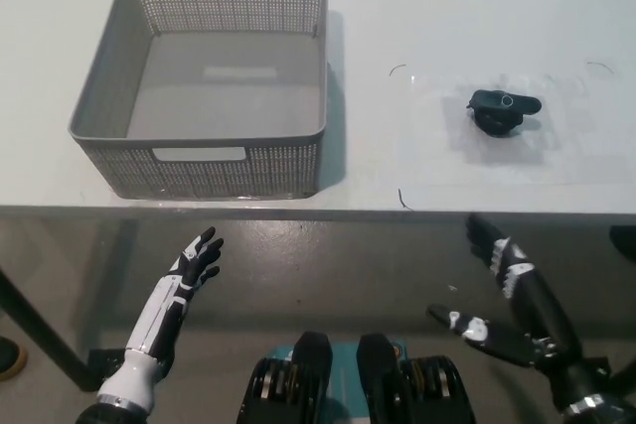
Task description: Use the right hand to pick up a webcam and put it into a container on the left side
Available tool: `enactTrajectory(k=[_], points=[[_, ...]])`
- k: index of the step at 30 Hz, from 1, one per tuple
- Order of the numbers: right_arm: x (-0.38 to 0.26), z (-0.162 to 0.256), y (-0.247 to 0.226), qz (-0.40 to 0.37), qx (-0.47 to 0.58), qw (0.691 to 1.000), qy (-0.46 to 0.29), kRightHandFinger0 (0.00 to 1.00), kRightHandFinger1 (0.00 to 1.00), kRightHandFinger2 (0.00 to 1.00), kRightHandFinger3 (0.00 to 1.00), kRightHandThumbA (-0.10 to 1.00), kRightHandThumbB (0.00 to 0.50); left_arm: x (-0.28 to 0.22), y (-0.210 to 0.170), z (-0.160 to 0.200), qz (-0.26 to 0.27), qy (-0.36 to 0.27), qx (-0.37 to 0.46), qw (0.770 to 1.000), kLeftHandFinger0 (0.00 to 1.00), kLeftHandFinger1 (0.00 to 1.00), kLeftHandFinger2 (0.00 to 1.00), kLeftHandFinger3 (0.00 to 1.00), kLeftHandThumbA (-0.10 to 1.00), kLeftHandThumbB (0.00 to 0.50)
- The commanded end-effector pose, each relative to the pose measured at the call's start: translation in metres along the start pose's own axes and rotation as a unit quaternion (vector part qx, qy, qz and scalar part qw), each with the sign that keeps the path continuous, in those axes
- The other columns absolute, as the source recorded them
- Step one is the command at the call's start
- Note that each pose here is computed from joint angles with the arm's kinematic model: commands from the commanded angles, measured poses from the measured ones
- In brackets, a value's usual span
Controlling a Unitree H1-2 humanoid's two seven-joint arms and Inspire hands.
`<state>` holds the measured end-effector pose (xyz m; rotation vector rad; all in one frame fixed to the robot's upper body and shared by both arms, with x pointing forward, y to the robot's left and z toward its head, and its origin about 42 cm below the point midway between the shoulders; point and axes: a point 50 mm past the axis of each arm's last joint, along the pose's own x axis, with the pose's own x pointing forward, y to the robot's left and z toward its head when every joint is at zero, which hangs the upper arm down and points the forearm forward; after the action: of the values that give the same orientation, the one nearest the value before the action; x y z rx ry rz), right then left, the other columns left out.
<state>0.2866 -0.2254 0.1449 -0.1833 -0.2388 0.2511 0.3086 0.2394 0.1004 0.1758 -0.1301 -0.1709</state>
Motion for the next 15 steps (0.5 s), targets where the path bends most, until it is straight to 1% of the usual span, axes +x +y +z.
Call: enactTrajectory(k=[1,2,3,4,5,7,8,9,10,11,12,13,14,15], points=[[-0.004,0.042,-0.030,-0.018,-0.069,0.996,-0.053,1.00,1.00,1.00,1.00,1.00,0.232,0.003,0.005,0.009,-0.005,-0.033,-0.002,0.999,1.00,1.00,1.00,1.00,1.00,0.077],[-0.004,0.052,-0.036,-0.019,-0.081,0.995,-0.059,1.00,1.00,1.00,1.00,1.00,0.261,0.003,0.005,0.009,-0.006,-0.032,-0.003,0.999,1.00,1.00,1.00,1.00,1.00,0.088],[-0.004,0.060,-0.040,-0.017,-0.089,0.994,-0.060,1.00,1.00,1.00,1.00,1.00,0.273,0.003,0.005,0.008,-0.006,-0.031,-0.006,0.999,1.00,1.00,1.00,1.00,1.00,0.090],[-0.004,0.066,-0.043,-0.014,-0.097,0.993,-0.060,1.00,1.00,1.00,1.00,1.00,0.297,0.002,0.005,0.008,-0.008,-0.032,-0.005,0.999,1.00,1.00,1.00,1.00,1.00,0.089],[-0.004,0.081,-0.050,-0.008,-0.133,0.990,-0.052,1.00,1.00,1.00,1.00,1.00,0.354,0.001,0.004,0.008,-0.009,-0.030,-0.004,1.000,1.00,1.00,1.00,1.00,1.00,0.085],[-0.003,0.099,-0.057,-0.006,-0.191,0.980,-0.050,1.00,1.00,1.00,1.00,1.00,0.400,0.000,0.004,0.007,-0.011,-0.028,-0.009,1.000,1.00,1.00,1.00,1.00,1.00,0.087],[-0.003,0.104,-0.059,-0.009,-0.202,0.978,-0.054,1.00,1.00,1.00,1.00,1.00,0.386,-0.001,0.004,0.007,-0.011,-0.028,-0.009,1.000,1.00,1.00,1.00,1.00,1.00,0.085],[0.001,0.120,-0.065,-0.016,-0.249,0.966,-0.072,1.00,1.00,1.00,1.00,1.00,0.374,-0.001,0.004,0.008,-0.011,-0.028,-0.012,0.999,1.00,1.00,1.00,1.00,1.00,0.089],[0.004,0.126,-0.067,-0.018,-0.261,0.963,-0.072,1.00,1.00,1.00,1.00,1.00,0.374,-0.002,0.003,0.007,-0.012,-0.027,-0.014,0.999,1.00,1.00,1.00,1.00,1.00,0.098],[0.005,0.132,-0.069,-0.019,-0.272,0.959,-0.071,1.00,1.00,1.00,1.00,1.00,0.354,-0.005,0.002,0.005,-0.012,-0.025,-0.016,0.999,1.00,1.00,1.00,1.00,1.00,0.101],[0.009,0.138,-0.071,-0.020,-0.283,0.956,-0.069,1.00,1.00,1.00,1.00,1.00,0.381,-0.011,0.001,0.003,-0.012,-0.022,-0.017,1.000,1.00,1.00,1.00,1.00,1.00,0.096],[0.015,0.145,-0.074,-0.022,-0.299,0.952,-0.067,1.00,1.00,1.00,1.00,1.00,0.375,-0.014,0.001,0.002,-0.012,-0.020,-0.017,1.000,1.00,1.00,1.00,1.00,1.00,0.105],[0.020,0.150,-0.076,-0.021,-0.318,0.946,-0.059,1.00,1.00,1.00,1.00,1.00,0.387,-0.022,0.000,-0.001,-0.013,-0.015,-0.015,1.000,1.00,1.00,1.00,1.00,1.00,0.100],[0.031,0.156,-0.080,-0.022,-0.341,0.938,-0.060,1.00,1.00,1.00,1.00,1.00,0.381,-0.027,-0.002,-0.003,-0.017,-0.013,-0.017,1.000,1.00,1.00,1.00,1.00,1.00,0.116]])
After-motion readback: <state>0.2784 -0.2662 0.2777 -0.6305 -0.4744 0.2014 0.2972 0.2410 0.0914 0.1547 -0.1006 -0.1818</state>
